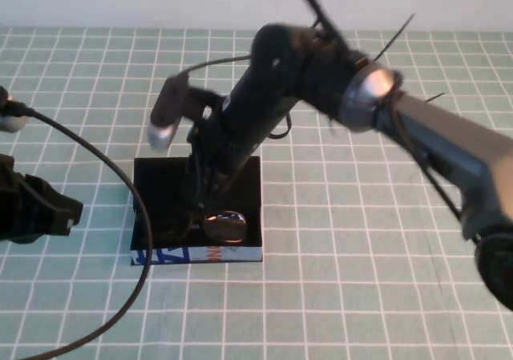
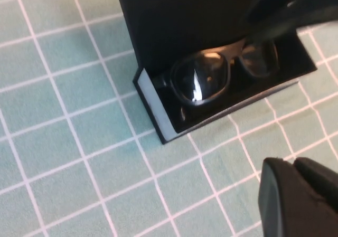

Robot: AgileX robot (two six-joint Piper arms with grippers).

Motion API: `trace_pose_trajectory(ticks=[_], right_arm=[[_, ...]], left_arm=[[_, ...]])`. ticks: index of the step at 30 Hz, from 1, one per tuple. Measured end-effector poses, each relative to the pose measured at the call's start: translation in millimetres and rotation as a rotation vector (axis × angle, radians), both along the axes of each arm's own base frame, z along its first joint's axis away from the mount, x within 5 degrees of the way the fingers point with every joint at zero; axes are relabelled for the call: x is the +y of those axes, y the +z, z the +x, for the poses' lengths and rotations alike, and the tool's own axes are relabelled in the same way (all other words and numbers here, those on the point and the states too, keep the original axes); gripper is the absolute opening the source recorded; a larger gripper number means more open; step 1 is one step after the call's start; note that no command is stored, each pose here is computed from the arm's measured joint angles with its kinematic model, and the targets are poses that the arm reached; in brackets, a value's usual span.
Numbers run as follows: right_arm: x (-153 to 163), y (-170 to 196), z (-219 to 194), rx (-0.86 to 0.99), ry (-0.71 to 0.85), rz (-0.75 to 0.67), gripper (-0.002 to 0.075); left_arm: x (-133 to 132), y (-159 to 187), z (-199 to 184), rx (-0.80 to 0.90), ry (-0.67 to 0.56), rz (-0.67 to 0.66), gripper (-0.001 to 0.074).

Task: Return glasses to glasses case
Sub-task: Place the glasses in the glasses case

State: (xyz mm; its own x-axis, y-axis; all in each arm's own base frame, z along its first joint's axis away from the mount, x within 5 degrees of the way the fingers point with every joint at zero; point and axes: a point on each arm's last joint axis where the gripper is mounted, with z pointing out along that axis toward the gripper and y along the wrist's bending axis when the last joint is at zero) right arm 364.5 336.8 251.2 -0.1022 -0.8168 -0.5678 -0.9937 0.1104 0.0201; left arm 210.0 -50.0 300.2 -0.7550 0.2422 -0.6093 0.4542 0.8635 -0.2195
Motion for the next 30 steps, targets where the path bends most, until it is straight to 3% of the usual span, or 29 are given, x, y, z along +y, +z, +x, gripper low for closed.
trace_pose_trajectory(ticks=[4,11,18,25,30], right_arm=[[-0.2,15.8,-3.6,0.090,0.024,0.147,0.0005],[23.8,9.2,-12.6,0.126,0.045,0.257,-0.0010],[46.9,-19.1,-15.4,0.122,0.023,0.265,-0.0011],[50.1,-50.0,-5.1,0.099,-0.015,0.219,-0.0011],[49.4,-50.8,-3.7,0.084,-0.021,0.208,-0.0011]], left_arm=[[0.2,0.8,2.2,-0.025,0.014,-0.006,0.0002],[0.9,14.7,8.0,-0.111,0.049,-0.023,0.0002],[0.6,18.8,8.3,-0.121,0.047,-0.026,0.0002],[0.1,17.9,6.8,-0.103,0.035,-0.025,0.0001],[-0.1,17.4,6.1,-0.096,0.030,-0.024,0.0001]])
